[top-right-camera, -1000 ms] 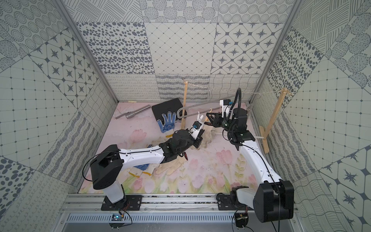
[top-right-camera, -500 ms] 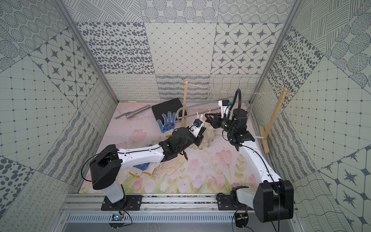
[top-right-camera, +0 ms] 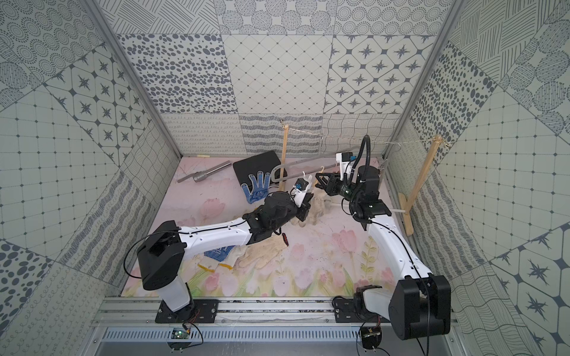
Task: Clip the gloves onto a hanger to dry
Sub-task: Clamp the glove onto the hanger.
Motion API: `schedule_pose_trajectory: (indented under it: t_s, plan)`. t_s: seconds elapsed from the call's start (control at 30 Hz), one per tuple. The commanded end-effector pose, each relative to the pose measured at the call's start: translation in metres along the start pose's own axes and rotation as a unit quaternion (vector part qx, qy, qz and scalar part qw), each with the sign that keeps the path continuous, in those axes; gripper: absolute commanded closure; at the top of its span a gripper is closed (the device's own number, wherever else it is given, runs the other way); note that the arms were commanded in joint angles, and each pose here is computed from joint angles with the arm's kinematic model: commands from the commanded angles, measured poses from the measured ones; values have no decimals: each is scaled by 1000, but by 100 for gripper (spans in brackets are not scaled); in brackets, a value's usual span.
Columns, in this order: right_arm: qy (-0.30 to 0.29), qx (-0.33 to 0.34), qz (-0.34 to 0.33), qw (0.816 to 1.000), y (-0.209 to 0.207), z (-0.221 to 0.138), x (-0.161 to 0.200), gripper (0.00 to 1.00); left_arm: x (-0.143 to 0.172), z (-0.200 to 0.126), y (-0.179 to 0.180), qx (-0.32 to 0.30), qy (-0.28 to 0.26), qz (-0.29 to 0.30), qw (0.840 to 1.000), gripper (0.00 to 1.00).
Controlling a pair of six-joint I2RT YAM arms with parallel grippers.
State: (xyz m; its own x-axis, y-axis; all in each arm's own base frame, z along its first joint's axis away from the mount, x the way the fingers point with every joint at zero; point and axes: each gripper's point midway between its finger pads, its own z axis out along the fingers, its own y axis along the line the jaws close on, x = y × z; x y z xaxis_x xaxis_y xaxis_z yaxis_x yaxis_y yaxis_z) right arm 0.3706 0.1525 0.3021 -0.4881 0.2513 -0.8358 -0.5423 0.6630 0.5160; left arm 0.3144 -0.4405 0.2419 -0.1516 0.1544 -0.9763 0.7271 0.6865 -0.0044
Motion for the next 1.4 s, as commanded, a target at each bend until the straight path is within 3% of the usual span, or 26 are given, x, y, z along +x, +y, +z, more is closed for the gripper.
schedule_pose_trajectory:
  t_s: [0.0, 0.67, 1.0, 1.37]
  plan:
    - [-33, -13, -35, 999, 14, -2, -26, 94, 5, 0, 8, -16, 24, -16, 999, 100]
    - [-27, 51, 13, 998, -9, -1, -16, 98, -7, -2, 13, -28, 11, -8, 1000, 100]
    - [-36, 12, 16, 999, 3, 5, -14, 100, -13, -4, 9, -14, 2, -8, 1000, 100]
    - [-40, 17, 25, 999, 3, 1, -14, 100, -14, -3, 7, -10, 1, -8, 1000, 100]
